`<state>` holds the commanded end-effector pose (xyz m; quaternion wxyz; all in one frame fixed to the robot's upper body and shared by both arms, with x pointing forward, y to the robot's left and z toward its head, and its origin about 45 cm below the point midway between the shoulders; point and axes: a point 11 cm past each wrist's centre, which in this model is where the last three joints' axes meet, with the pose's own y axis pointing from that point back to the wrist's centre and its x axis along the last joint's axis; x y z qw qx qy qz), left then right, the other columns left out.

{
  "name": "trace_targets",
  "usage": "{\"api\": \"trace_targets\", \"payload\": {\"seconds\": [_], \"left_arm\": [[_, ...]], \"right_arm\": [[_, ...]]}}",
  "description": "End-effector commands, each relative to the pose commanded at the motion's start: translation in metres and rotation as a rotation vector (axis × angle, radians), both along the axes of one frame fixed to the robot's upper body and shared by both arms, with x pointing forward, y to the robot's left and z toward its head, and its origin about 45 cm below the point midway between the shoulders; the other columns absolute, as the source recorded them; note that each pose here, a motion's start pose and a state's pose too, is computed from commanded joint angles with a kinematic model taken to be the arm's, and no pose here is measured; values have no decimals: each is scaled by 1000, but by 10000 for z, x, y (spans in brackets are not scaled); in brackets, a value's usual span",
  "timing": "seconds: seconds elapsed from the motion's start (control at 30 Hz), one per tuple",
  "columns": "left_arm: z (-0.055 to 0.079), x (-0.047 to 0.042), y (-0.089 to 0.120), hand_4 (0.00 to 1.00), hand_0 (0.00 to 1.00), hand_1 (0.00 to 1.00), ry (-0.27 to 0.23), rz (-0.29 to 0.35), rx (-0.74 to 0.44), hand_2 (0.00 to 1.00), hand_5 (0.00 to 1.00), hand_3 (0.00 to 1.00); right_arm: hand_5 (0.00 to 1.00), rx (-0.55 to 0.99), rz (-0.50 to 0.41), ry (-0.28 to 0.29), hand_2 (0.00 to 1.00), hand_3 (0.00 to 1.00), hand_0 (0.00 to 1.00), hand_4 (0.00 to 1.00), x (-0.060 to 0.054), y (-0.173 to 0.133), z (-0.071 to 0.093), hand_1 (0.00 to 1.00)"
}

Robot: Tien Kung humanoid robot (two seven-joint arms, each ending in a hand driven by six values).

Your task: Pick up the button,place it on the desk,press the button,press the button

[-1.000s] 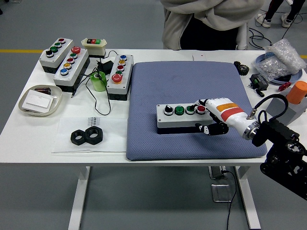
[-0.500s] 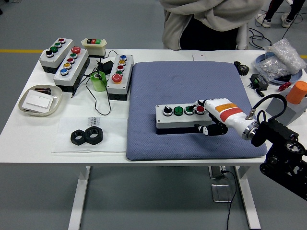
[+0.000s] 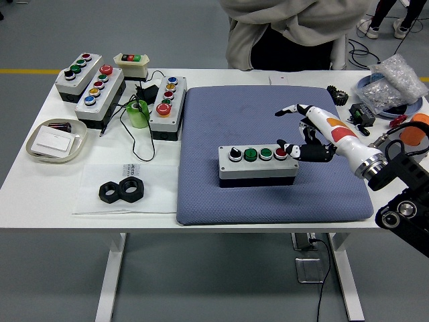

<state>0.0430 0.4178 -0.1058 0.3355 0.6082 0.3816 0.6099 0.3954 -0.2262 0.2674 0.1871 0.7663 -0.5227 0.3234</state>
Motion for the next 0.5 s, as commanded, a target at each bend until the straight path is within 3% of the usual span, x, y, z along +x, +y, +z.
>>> {"api": "trace_targets", "payload": {"seconds": [0.13, 0.17, 0.33, 0.37, 0.4, 0.5], "left_arm": [[1, 7, 1, 529, 738, 777, -2, 0, 0, 849, 998, 760], [1, 10, 0, 531, 737, 777, -2, -1, 0, 849, 998, 760], [1, 18, -4, 531, 737, 777, -3, -1, -1, 849, 998, 760], [0, 18, -4, 531, 737, 777, -3, -1, -1, 849, 998, 760], [0, 17, -4, 531, 737, 776, -3, -1, -1, 849, 998, 761], [0, 14, -5, 531, 737, 776, -1, -2, -1, 849, 998, 761]], "right_arm": [[212, 198, -60, 24, 598, 917, 763, 705, 51, -195, 104, 569], [236, 253, -83, 20, 811, 911, 874, 701, 69, -272, 144, 753], [236, 474, -228, 26, 811, 911, 874, 701, 143, -687, 207, 753], [236, 519, -262, 34, 811, 911, 874, 701, 151, -787, 203, 753], [282, 555, -287, 46, 872, 884, 915, 690, 154, -859, 188, 809], [282, 667, -352, 93, 872, 884, 915, 690, 153, -1033, 123, 809]]}}
